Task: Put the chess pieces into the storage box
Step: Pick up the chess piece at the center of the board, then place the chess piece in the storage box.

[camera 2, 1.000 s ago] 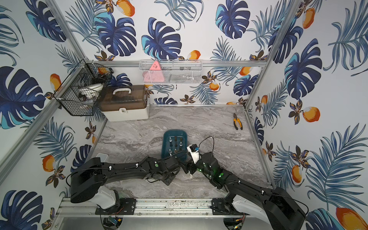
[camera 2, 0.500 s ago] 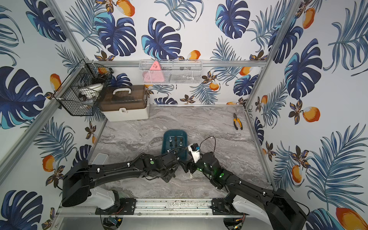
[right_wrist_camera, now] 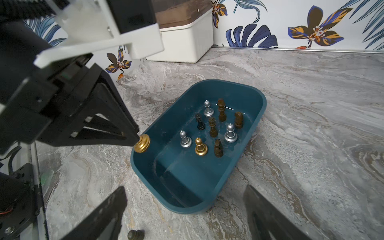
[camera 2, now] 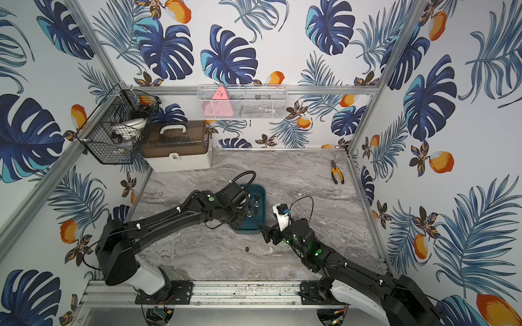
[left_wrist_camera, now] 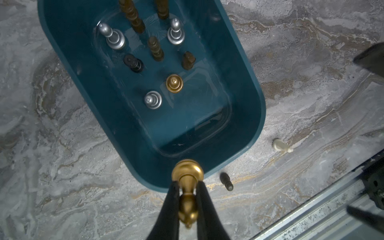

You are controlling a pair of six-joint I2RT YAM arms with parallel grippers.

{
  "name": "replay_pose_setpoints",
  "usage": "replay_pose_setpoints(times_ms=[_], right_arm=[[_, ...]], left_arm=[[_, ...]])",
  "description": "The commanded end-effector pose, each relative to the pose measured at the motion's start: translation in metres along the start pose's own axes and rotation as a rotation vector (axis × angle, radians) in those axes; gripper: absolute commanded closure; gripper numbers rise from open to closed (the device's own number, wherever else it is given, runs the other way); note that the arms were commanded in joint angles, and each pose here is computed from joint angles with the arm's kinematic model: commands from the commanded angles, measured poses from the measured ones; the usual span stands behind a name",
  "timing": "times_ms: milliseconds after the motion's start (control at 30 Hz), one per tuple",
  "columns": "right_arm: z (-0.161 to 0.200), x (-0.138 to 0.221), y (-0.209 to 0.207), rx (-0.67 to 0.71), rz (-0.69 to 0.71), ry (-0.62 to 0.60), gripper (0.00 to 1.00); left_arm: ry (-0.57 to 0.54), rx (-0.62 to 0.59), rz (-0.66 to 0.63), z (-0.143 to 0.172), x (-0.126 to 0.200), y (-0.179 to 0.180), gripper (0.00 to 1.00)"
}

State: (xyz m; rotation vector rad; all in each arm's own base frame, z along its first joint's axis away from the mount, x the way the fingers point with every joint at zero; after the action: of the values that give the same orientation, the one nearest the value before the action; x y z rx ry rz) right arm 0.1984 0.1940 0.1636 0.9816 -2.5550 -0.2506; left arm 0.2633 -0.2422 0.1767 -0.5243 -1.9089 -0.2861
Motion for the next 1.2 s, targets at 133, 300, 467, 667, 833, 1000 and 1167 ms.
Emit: replay_pose_setpoints(times_ms=[133, 300, 467, 667, 833, 1000, 1167], right_arm=[[-0.006, -0.003, 0.002, -0.010, -0.008, -0.015, 0.10], [-0.005, -0.005, 0.002, -0.009, -0.010, -0.012, 0.10], [-0.005, -0.005, 0.004, -0.007, -0.020, -0.010, 0.09], [-0.005, -0.006, 0.006, 0.000, -0.036, -0.006, 0.09], [-0.004, -0.007, 0.006, -0.001, -0.042, -0.001, 0.09], [-0.003, -0.008, 0.007, 0.001, -0.047, 0.007, 0.09], [-0.003, -0.008, 0.008, -0.001, -0.051, 0.007, 0.08]], left_arm=[[0.035, -0.017, -0.042, -0.010, -0.026, 0.016, 0.87], [0.068, -0.014, -0.025, -0.008, -0.048, 0.013, 0.88], [0.079, -0.012, -0.032, -0.005, -0.060, 0.014, 0.88], [0.106, -0.012, -0.036, -0.001, -0.074, 0.014, 0.88], [0.117, -0.021, -0.052, 0.001, -0.081, 0.016, 0.88], [0.120, -0.022, -0.061, 0.001, -0.085, 0.017, 0.87], [0.121, -0.031, -0.091, 0.001, -0.086, 0.020, 0.87]])
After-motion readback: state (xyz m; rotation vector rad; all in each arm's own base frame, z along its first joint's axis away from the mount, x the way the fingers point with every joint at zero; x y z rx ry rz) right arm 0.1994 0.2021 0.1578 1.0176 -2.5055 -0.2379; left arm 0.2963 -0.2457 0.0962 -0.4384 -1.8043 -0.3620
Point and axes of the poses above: each gripper's point midway between its finger pads, its own x axis back along the fingers, its own y axis along the line the jaws close on, z = x × y, the point moved 5 cm from there along x, back along the fingers, and after that the axes turned 4 degrees about -x, right-handed, at the moved point
